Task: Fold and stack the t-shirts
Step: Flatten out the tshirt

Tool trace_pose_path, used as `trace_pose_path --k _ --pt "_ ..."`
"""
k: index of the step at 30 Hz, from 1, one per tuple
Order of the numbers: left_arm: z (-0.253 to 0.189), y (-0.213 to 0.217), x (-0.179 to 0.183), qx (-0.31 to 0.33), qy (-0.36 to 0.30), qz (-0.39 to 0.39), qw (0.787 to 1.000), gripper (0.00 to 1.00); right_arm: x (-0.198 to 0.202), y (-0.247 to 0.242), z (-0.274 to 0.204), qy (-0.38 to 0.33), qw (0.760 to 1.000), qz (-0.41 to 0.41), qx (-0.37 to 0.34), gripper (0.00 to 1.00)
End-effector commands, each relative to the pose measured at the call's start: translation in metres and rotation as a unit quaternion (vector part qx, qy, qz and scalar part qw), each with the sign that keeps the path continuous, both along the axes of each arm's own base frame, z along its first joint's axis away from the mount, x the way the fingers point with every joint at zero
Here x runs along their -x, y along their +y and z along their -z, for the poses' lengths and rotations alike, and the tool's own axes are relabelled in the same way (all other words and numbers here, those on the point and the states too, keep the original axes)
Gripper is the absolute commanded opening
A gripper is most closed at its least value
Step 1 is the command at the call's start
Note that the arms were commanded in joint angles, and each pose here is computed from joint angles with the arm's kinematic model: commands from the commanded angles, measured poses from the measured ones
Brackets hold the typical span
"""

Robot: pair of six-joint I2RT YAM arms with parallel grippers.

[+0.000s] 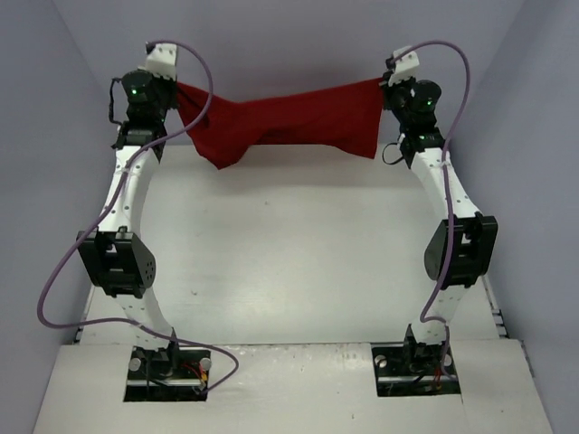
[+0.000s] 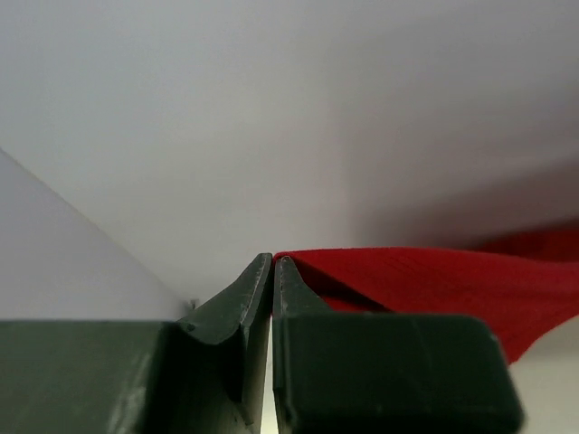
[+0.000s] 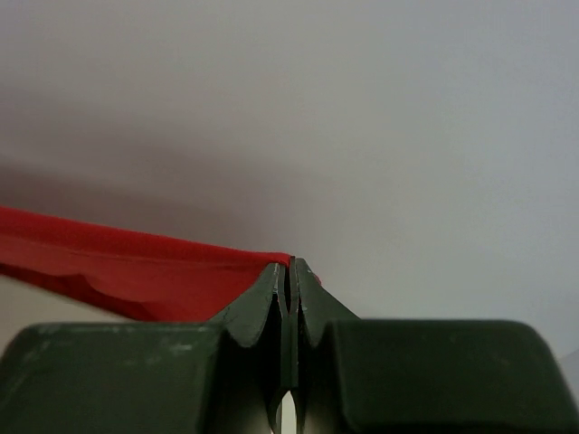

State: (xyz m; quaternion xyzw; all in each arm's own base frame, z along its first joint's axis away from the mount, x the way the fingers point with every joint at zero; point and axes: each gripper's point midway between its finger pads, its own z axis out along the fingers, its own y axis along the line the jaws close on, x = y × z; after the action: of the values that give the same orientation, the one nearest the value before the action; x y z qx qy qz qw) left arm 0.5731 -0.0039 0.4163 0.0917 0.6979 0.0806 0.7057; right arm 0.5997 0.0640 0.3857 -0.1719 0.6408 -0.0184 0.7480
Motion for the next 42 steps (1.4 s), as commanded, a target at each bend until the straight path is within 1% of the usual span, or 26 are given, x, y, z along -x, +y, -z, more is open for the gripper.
trace_pose_path --k 1,4,5,6,8,10,12,14,15,16,17,19,21,23,24,26,27,28,29,31,33,35,37,39,42 --pt "-0.06 0.001 0.034 -0.026 -0.089 0.012 0.996 0.0 0.031 -0.007 -0.072 -0.102 0.995 -0.017 0.01 0.0" --pt "-0.043 -0.006 0.044 -0.039 -0.068 0.035 0.996 0.0 0.041 -0.004 -0.059 -0.086 0.995 -0.039 0.029 0.0" --pt "-0.029 -0.012 0.046 -0.043 -0.053 0.053 0.996 0.0 0.049 -0.003 -0.057 -0.078 0.995 -0.047 0.039 0.0" --pt "-0.024 -0.015 0.053 -0.051 -0.041 0.064 0.996 0.0 0.054 -0.001 -0.046 -0.065 0.994 -0.06 0.061 0.0" --pt "0.005 -0.029 0.067 -0.066 0.002 0.113 0.991 0.0 0.074 0.0 -0.028 -0.034 0.991 -0.081 0.099 0.0" --pt "0.038 -0.041 0.095 -0.091 0.059 0.163 0.981 0.0 0.096 0.005 0.021 0.016 0.981 -0.119 0.152 0.0" --pt "0.075 -0.054 0.121 -0.112 0.111 0.22 0.963 0.0 0.122 0.002 0.055 0.038 0.962 -0.142 0.231 0.0" --pt "0.112 -0.063 0.149 -0.128 0.159 0.265 0.942 0.0 0.149 0.001 0.08 0.066 0.945 -0.164 0.274 0.0" --pt "0.114 -0.063 0.15 -0.128 0.161 0.267 0.942 0.0 0.159 0.001 0.096 0.078 0.937 -0.175 0.293 0.0" --pt "0.152 -0.069 0.177 -0.142 0.205 0.302 0.92 0.0 0.177 -0.001 0.132 0.111 0.925 -0.191 0.31 0.0" --pt "0.176 -0.071 0.193 -0.15 0.234 0.325 0.904 0.0 0.189 0.0 0.146 0.125 0.912 -0.207 0.332 0.0" --pt "0.207 -0.072 0.214 -0.156 0.272 0.349 0.883 0.0 0.209 -0.002 0.176 0.15 0.892 -0.225 0.362 0.0" --pt "0.234 -0.072 0.233 -0.156 0.31 0.367 0.863 0.0 0.222 -0.002 0.197 0.166 0.878 -0.237 0.381 0.0" --pt "0.262 -0.076 0.256 -0.156 0.344 0.401 0.835 0.0 0.235 -0.004 0.219 0.186 0.858 -0.249 0.409 0.0" --pt "0.274 -0.077 0.264 -0.155 0.356 0.407 0.827 0.0 0.241 -0.007 0.229 0.198 0.849 -0.254 0.42 0.0" --pt "0.291 -0.078 0.28 -0.16 0.369 0.42 0.813 0.0 0.254 -0.01 0.244 0.219 0.835 -0.264 0.43 0.0" --pt "0.297 -0.079 0.288 -0.17 0.369 0.43 0.806 0.0 0.257 -0.013 0.247 0.222 0.829 -0.263 0.44 0.0" --pt "0.295 -0.079 0.291 -0.181 0.362 0.435 0.804 0.0 0.261 -0.015 0.251 0.228 0.826 -0.263 0.444 0.0" --pt "0.304 -0.079 0.302 -0.189 0.366 0.443 0.796 0.0 0.267 -0.017 0.252 0.227 0.821 -0.263 0.453 0.0" --pt "0.306 -0.078 0.316 -0.225 0.345 0.456 0.789 0.0 0.289 -0.023 0.267 0.233 0.788 -0.287 0.492 0.0" --pt "0.314 -0.077 0.333 -0.255 0.339 0.47 0.774 0.0 0.306 -0.027 0.279 0.24 0.759 -0.308 0.52 0.0" --pt "0.32 -0.076 0.349 -0.268 0.34 0.479 0.763 0.0 0.322 -0.03 0.287 0.253 0.742 -0.321 0.531 0.0" --pt "0.322 -0.076 0.357 -0.279 0.338 0.49 0.753 0.0 0.336 -0.034 0.295 0.265 0.722 -0.337 0.543 0.0" --pt "0.325 -0.077 0.369 -0.283 0.341 0.5 0.744 0.0 0.349 -0.036 0.301 0.278 0.709 -0.35 0.546 0.0" --pt "0.326 -0.076 0.377 -0.286 0.341 0.503 0.741 0.0 0.36 -0.04 0.307 0.285 0.69 -0.36 0.559 0.0"
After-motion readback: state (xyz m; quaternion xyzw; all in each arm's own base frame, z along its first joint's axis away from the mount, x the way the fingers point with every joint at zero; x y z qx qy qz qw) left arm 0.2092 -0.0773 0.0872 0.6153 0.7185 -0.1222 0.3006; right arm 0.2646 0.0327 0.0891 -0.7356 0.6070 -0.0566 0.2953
